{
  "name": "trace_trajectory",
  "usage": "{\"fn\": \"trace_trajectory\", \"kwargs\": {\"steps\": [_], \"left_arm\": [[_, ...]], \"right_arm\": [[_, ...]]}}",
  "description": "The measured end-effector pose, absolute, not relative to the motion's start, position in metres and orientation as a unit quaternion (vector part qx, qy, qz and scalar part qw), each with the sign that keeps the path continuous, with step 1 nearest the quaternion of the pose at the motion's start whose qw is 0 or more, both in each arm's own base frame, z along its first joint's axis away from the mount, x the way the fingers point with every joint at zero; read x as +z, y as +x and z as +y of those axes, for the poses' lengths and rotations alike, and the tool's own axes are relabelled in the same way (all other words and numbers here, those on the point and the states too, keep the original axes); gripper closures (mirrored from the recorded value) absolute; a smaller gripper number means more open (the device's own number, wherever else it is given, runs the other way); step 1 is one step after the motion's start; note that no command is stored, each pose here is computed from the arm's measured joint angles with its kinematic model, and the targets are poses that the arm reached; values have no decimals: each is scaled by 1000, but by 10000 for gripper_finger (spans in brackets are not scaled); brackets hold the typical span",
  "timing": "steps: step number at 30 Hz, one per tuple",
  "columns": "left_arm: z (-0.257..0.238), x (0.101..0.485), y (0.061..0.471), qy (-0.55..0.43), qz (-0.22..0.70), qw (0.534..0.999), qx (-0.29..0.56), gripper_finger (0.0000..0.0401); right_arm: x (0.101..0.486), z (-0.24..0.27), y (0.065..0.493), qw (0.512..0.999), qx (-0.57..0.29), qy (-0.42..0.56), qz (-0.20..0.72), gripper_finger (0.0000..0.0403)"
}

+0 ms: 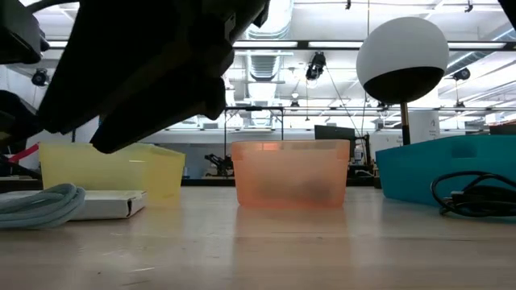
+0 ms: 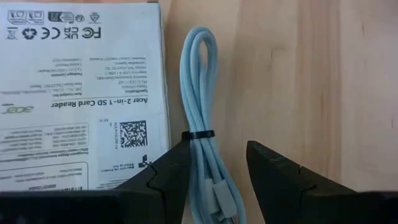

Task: Pick and place items into bin
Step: Put the light blue charger cable into the yellow bin

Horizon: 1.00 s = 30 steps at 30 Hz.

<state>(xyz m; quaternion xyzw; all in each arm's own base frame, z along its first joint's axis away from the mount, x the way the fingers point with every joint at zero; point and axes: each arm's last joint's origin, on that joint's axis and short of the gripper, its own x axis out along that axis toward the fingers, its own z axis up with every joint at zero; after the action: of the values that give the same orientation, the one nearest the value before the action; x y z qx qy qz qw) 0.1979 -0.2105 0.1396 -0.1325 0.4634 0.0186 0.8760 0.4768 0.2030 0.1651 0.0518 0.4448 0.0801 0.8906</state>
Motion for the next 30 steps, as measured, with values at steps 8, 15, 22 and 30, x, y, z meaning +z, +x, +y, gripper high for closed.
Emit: {"fn": "trace_trajectory", "kwargs": {"steps": [8, 15, 22, 30], "left_arm": [[-207, 137, 202, -143, 481, 865, 16, 257], [-204, 135, 201, -135, 492, 860, 20, 317], [-204, 136, 202, -118, 494, 861, 9, 380], [-208, 147, 205, -109, 489, 866, -1, 389]], "right_arm": [[165, 203, 477, 892, 73, 51, 443, 199], [165, 204, 477, 893, 75, 49, 442, 199], [166, 203, 477, 893, 72, 52, 440, 199], [167, 203, 477, 893, 60, 78, 439, 200]]}}
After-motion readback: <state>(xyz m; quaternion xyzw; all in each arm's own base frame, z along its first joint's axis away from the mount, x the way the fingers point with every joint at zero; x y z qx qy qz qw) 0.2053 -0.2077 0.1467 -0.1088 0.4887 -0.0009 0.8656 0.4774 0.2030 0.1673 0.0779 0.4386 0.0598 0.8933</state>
